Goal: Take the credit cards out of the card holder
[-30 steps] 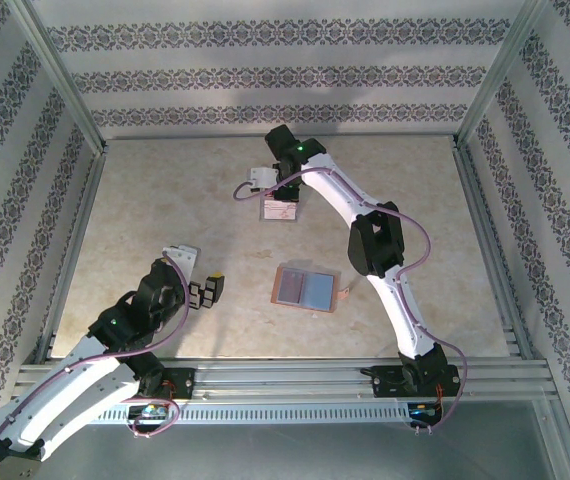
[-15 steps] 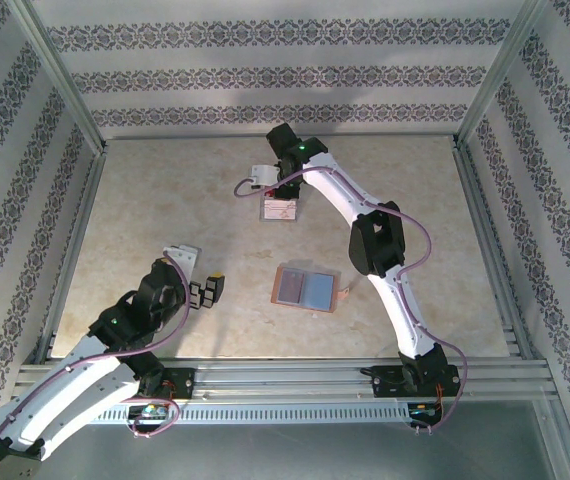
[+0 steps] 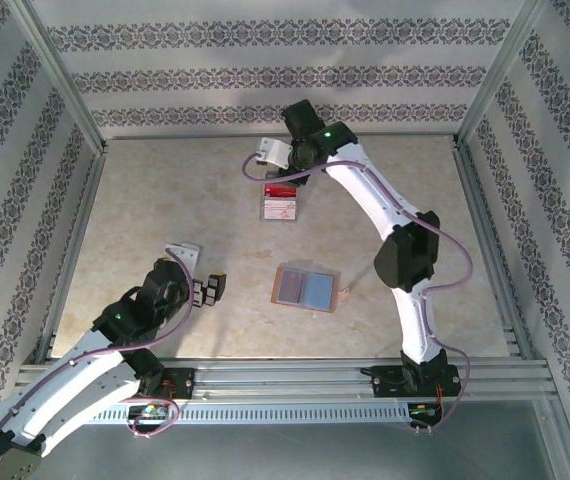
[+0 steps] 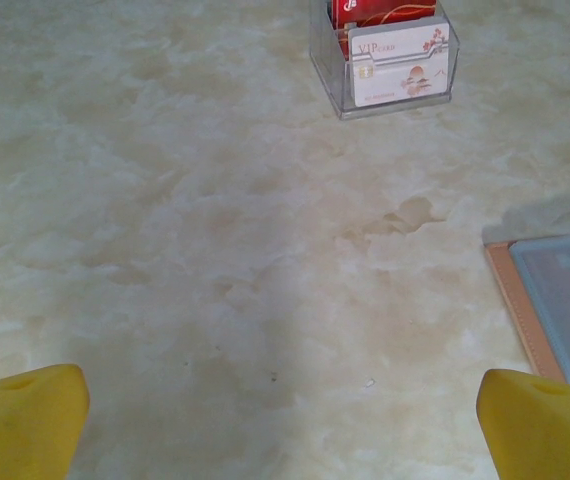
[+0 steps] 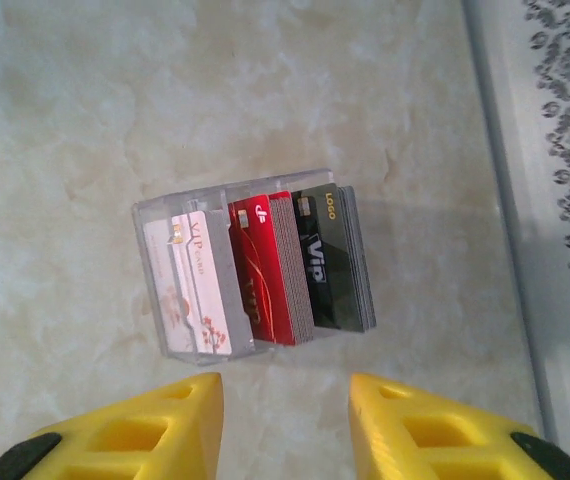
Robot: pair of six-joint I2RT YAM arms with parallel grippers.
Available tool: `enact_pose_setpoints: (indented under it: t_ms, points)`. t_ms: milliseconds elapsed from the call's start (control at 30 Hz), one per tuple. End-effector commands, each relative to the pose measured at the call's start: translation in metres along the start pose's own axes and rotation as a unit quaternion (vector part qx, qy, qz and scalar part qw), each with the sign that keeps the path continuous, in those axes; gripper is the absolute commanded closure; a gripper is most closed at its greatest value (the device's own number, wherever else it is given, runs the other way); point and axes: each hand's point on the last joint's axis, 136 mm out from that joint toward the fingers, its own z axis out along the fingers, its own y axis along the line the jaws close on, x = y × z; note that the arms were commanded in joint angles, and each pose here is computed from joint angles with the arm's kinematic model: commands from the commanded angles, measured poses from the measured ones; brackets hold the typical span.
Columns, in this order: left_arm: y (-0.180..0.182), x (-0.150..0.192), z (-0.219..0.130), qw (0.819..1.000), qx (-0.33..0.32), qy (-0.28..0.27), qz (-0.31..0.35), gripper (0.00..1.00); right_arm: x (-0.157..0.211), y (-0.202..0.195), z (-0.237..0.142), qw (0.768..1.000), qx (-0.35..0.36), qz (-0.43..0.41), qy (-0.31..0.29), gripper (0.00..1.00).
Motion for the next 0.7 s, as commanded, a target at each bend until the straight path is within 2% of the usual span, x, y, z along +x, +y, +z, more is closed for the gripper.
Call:
enact_pose_setpoints:
  t_ms: [0, 133, 267, 433, 667]
  points:
    - [-0.003, -0.014, -0.006, 1.0, 0.007, -0.012, -0.026, 0.0, 0.0, 0.005, -0.028, 0.997, 0.004, 0.077, -0.015, 0.59]
    - [-0.011, -0.015, -0.005, 0.999, 0.023, 0.001, -0.04, 0.0, 0.005, 0.014, -0.061, 0.987, 0.024, 0.153, -0.036, 0.56]
    - [-0.021, -0.014, 0.001, 0.997, 0.042, 0.026, -0.056, 0.01, 0.02, 0.025, -0.093, 0.968, 0.061, 0.231, -0.074, 0.47]
    - [-0.033, -0.012, 0.012, 0.993, 0.058, 0.065, -0.082, 0.05, 0.049, 0.048, -0.127, 0.927, 0.084, 0.336, -0.143, 0.32]
    - [-0.063, -0.012, 0.026, 0.98, 0.121, 0.089, -0.13, 0.2, 0.112, 0.093, -0.135, 0.871, 0.057, 0.464, -0.15, 0.2]
